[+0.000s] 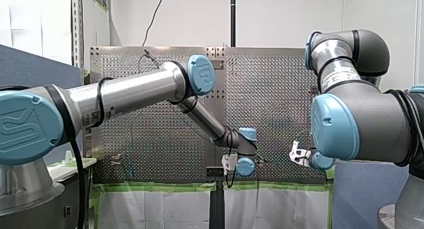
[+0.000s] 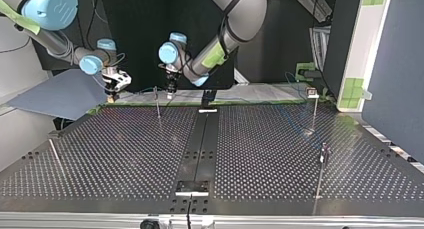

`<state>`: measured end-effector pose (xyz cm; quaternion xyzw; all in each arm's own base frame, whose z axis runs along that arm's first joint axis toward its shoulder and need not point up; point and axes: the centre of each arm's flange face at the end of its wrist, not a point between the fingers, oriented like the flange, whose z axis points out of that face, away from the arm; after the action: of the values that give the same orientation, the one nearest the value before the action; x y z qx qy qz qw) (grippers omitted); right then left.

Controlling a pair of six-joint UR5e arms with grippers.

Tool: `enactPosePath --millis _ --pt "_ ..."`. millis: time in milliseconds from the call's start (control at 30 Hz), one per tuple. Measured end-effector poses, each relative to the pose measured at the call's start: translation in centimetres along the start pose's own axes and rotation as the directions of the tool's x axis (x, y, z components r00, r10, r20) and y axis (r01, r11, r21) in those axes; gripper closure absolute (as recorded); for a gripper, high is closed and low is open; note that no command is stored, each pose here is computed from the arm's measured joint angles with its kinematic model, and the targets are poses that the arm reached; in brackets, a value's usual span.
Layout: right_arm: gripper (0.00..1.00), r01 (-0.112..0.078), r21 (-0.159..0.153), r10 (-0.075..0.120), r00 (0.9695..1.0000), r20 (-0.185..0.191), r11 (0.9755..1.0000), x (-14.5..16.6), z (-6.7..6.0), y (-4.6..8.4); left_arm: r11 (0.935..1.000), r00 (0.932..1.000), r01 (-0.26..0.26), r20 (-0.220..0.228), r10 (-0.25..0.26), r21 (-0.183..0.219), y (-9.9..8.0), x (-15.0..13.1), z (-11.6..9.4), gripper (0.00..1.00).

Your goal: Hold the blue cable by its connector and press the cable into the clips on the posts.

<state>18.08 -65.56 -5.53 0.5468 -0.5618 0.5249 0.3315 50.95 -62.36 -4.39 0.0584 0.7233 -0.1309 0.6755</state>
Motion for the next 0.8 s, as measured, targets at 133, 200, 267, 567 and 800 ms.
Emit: enactPosePath --millis 133,200,267,567,800 --pt "0.98 0.001 0.003 -0.001 1.0 -0.006 1.0 0.4 0.4 -0.1 1.0 1.0 -0.003 -0.008 0.002 -0.007 0.7 0.5 0.8 1.0" --pt "0.98 0.001 0.005 -0.001 1.0 -0.008 1.0 0.5 0.5 -0.2 0.9999 0.9997 -0.009 -0.021 0.009 -0.008 0.8 1.3 0.9 1.0" --pt "0.98 0.001 0.006 -0.001 1.0 -0.01 1.0 0.6 0.5 -0.3 0.9999 0.9993 -0.015 -0.034 0.015 -0.007 0.9 2.0 1.0 1.0" --pt "0.98 -0.003 0.01 0.003 0.9999 -0.015 1.0 0.7 0.6 -0.4 0.9994 0.9935 -0.035 -0.108 0.035 -0.002 1.9 6.1 0.8 1.0" --pt "0.98 -0.007 0.009 0.007 0.9998 -0.021 0.9999 1.0 0.9 -0.3 0.9993 0.9918 -0.037 -0.123 0.037 0.006 2.5 6.8 1.1 1.0"
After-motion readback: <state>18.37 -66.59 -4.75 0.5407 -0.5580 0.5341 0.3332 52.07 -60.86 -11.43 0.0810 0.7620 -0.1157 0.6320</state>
